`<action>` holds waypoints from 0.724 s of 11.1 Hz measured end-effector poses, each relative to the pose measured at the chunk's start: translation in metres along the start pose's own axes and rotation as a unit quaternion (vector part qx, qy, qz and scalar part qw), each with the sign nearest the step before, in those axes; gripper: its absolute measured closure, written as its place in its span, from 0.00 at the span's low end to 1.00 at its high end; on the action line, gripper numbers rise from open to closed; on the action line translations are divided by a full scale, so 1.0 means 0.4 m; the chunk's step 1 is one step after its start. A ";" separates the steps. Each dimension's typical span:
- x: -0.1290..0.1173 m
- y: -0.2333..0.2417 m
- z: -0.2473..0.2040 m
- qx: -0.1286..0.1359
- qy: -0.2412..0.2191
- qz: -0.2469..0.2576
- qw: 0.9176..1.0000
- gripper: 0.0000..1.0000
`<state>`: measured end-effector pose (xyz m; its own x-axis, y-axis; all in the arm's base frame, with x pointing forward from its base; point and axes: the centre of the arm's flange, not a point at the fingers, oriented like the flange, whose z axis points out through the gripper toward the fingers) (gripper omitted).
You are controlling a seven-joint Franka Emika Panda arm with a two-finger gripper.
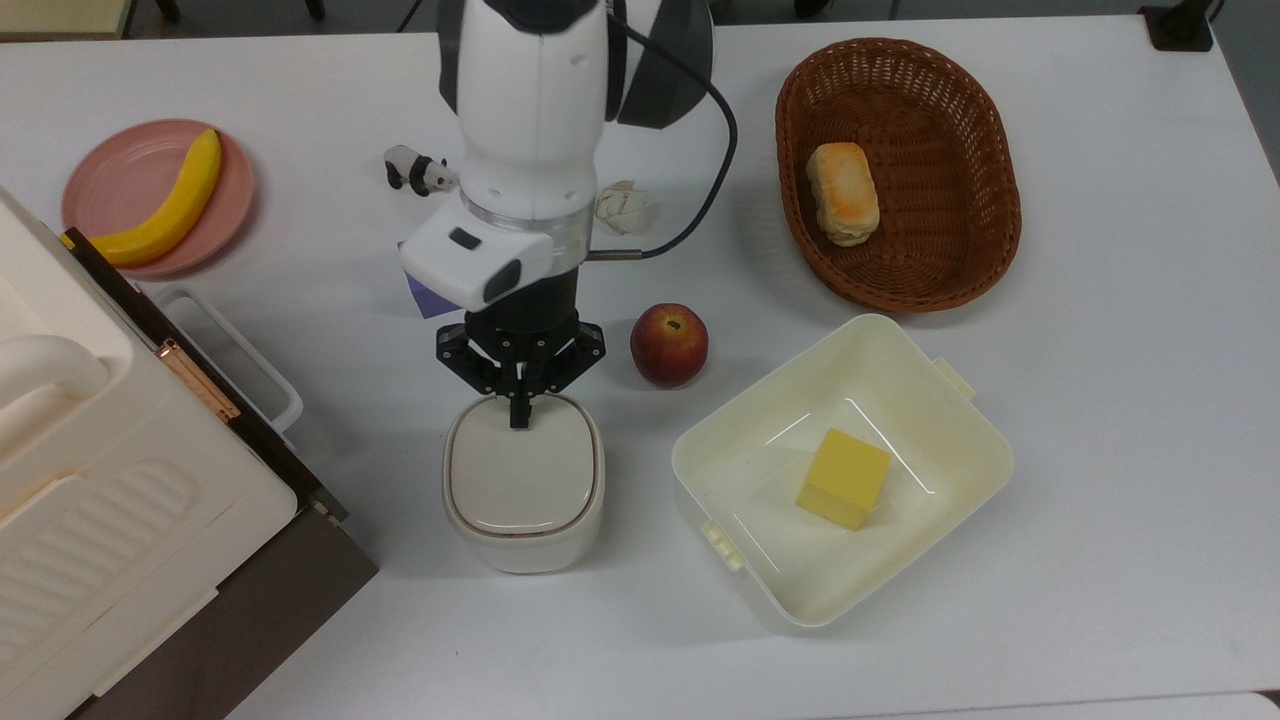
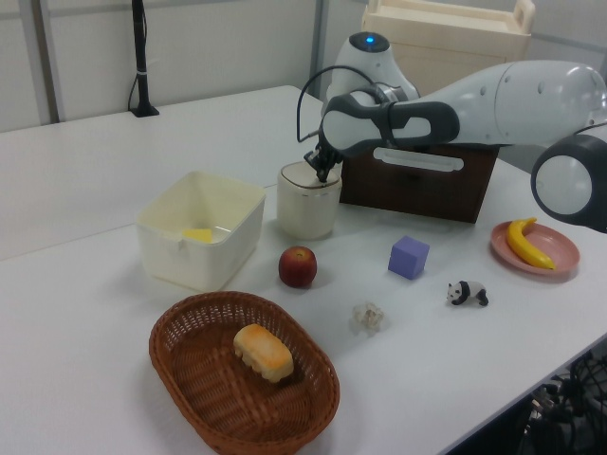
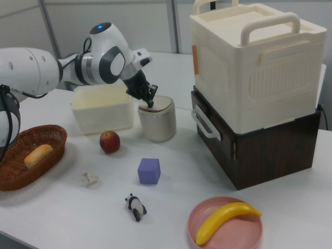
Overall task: Open the trash can
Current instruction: 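Lift the gripper away as the lid pops open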
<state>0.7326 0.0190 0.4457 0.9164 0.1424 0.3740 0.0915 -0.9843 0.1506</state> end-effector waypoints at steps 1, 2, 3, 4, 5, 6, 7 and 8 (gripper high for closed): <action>0.012 0.025 -0.041 0.014 0.016 0.025 0.999 0.99; 0.021 0.056 -0.106 0.029 0.032 0.051 0.998 0.94; 0.018 0.081 -0.180 0.041 0.040 0.069 0.996 0.93; 0.002 0.089 -0.244 0.049 0.029 0.076 0.995 0.92; -0.026 0.088 -0.295 0.056 0.001 0.078 0.995 0.84; -0.057 0.085 -0.331 0.060 -0.029 0.076 0.995 0.69; -0.089 0.076 -0.358 0.063 -0.056 0.073 0.994 0.56; -0.119 0.063 -0.379 0.066 -0.075 0.068 0.993 0.39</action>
<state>0.6321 0.0031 0.5703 0.9704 -0.0007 0.2417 0.0034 -0.9999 -0.0164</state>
